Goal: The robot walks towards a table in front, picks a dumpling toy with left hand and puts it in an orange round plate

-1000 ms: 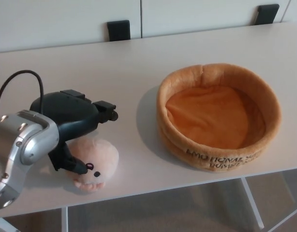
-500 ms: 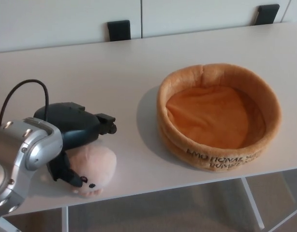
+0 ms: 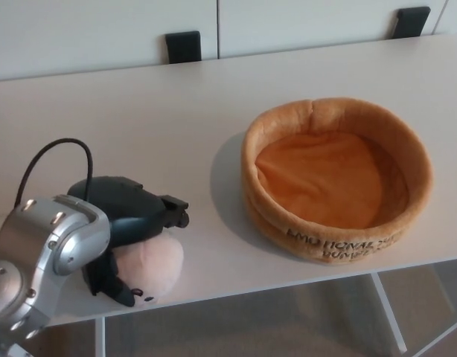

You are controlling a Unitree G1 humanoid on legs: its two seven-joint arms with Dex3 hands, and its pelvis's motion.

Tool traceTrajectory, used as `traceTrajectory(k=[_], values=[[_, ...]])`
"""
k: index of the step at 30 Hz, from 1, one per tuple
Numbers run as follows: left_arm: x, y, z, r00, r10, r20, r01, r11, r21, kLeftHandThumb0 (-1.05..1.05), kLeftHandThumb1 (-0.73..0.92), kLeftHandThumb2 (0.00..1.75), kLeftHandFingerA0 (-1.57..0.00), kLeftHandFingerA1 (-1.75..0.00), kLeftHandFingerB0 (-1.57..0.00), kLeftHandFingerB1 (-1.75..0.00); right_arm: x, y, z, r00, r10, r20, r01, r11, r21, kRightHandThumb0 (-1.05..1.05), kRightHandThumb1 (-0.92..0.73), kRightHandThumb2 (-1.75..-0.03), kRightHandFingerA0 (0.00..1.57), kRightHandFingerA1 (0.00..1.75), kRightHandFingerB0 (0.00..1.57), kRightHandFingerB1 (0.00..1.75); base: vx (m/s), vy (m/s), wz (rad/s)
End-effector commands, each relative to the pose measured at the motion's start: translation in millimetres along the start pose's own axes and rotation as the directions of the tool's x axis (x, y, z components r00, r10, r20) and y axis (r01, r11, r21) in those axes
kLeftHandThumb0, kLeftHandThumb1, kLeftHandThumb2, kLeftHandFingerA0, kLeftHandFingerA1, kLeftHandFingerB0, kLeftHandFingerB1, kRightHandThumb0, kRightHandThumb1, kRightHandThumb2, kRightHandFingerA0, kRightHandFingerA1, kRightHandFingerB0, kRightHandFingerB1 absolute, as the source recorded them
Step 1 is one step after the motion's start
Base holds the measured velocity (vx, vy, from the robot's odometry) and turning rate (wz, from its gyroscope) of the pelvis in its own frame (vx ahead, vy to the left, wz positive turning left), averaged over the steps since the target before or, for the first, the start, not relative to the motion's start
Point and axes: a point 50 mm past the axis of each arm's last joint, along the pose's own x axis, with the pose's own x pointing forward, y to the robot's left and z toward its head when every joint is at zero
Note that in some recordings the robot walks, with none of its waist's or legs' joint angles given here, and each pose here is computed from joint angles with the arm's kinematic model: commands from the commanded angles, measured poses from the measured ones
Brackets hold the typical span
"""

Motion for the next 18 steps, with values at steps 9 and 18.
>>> traceTrajectory(k=[9,18], values=[[14,-32,-1,1.000,-0.002,0.031,0.003,1.000,-0.020,-0.24,0.71,0.63,-1.21,-0.70,-1.10,-0.52,1,-4,3,1.000,-0.012,0.007,0.012,1.000,-0.027,-0.08,0.04,-1.36,0.61,1.25,0.07,0.86,0.00,0.000,0.00],[19,-37,-8,0.994,0.092,0.059,-0.093,0.995,0.022,-0.28,0.80,0.65,-1.19,-0.94,-1.02,-0.61,2,-3,4,1.000,-0.023,0.004,0.023,1.000,0.001,-0.23,-0.04,-1.11,0.68,1.31,0.08,0.90,0.00,0.000,0.00]])
